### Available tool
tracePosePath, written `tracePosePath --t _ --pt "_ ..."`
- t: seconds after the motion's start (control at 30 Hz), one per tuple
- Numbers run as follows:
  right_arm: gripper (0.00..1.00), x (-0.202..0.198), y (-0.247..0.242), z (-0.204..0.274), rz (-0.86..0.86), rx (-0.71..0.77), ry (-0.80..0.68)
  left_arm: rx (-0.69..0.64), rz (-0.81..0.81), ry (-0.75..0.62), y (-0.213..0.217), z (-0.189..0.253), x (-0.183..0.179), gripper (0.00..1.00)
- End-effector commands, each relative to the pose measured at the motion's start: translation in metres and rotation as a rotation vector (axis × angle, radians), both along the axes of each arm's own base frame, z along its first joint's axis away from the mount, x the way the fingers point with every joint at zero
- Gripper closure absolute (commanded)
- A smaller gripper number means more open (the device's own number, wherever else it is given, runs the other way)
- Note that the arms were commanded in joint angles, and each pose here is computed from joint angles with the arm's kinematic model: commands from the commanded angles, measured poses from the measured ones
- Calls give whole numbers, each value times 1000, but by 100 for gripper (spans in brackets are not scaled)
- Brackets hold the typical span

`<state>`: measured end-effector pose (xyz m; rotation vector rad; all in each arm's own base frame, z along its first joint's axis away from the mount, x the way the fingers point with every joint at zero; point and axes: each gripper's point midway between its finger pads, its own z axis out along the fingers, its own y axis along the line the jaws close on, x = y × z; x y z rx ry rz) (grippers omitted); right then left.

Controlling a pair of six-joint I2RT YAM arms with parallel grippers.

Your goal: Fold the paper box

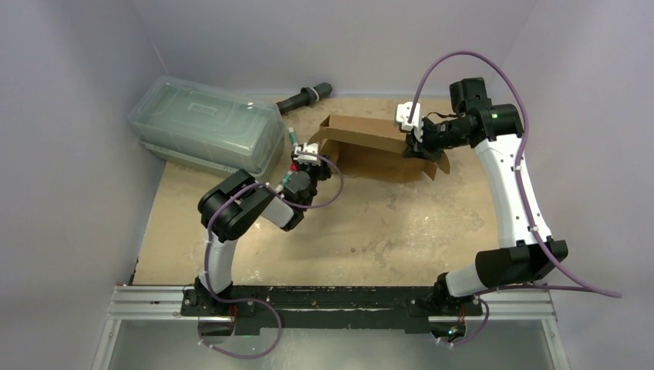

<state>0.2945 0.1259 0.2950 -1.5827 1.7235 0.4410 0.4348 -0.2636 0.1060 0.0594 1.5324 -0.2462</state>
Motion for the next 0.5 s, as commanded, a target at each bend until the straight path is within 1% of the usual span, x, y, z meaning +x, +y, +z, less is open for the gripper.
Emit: tracePosePath --t 0.0,0.03,0.1,0.2,0.27,0.37,0.47 --pt "100 -21 12 7 28 61 54 -21 -62 -86 -13 17 1 36" --pt "100 -21 13 7 29 63 55 -21 -86 -97 -17 18 0 32" --pt "100 -22 13 8 29 65 54 -7 -120 -116 -23 20 -2 28" --pt "100 -22 13 9 29 66 51 -24 -78 -113 -14 21 3 25" --pt "100 -22 13 9 29 67 51 -67 -62 -108 -5 22 6 24" --pt "100 -23 13 9 30 66 49 -142 -105 -111 -1 28 8 24" --pt "100 -23 13 9 31 67 49 -158 -170 -115 -4 32 8 23"
